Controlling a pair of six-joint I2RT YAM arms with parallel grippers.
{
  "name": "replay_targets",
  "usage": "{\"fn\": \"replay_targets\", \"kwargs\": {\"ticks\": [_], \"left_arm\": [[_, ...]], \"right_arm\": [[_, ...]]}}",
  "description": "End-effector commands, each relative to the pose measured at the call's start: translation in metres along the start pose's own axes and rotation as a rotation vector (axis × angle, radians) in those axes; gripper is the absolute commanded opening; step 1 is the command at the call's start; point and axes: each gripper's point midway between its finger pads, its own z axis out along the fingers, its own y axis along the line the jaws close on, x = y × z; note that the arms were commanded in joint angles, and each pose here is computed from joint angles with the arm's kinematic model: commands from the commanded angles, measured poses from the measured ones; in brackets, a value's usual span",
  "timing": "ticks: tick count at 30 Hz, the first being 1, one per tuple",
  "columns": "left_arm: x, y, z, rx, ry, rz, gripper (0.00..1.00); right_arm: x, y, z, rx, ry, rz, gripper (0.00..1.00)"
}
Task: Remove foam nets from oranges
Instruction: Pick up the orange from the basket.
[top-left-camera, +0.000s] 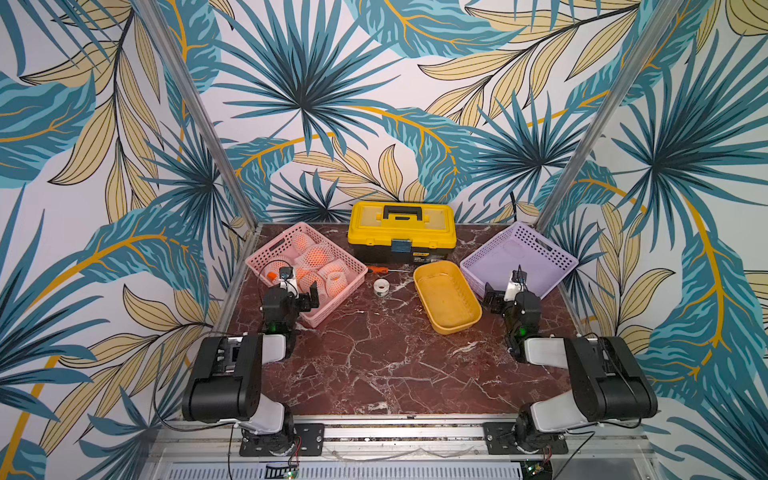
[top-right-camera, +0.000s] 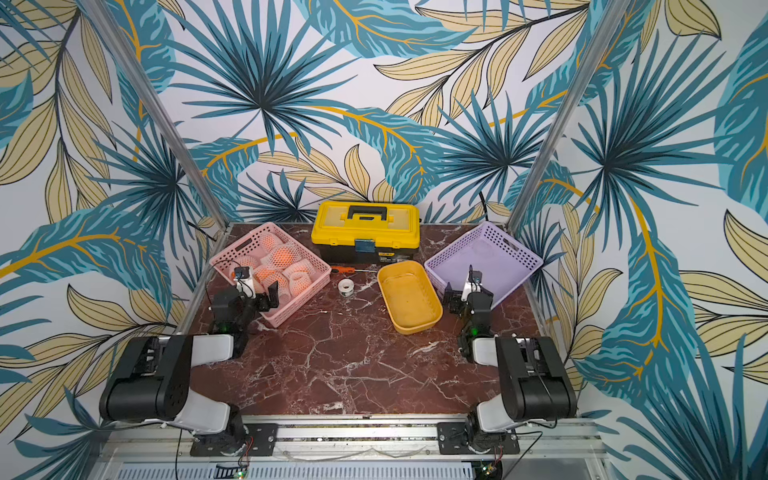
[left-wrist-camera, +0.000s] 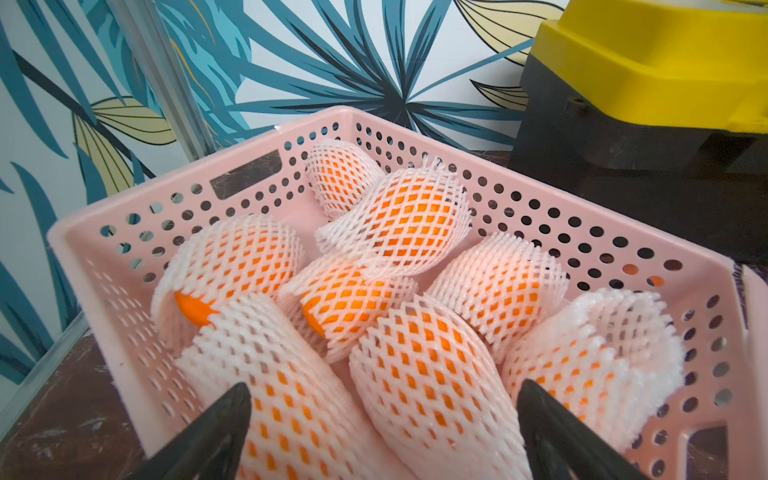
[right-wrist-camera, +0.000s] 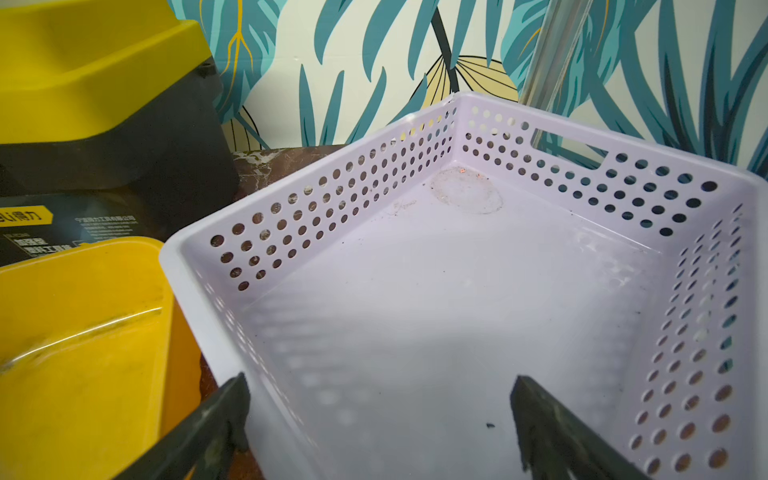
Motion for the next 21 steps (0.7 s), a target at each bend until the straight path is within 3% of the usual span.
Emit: {"fn": "replay_targets", "kwargs": {"ticks": [1,21], "left_arm": [[-0.0004,0.0004,0.0012,0.004,0.001,-0.007,1.0],[-0.0007,0.0009,0.0005,0.017,-0.001,-0.015,0.99]], "right_arm": [[-0.0004,0.0019,0.0013,-0.015,0.0,-0.012,1.0],[0.0003,0.0021,0.0017,-0.016,0.004,-0.012,0.99]]}}
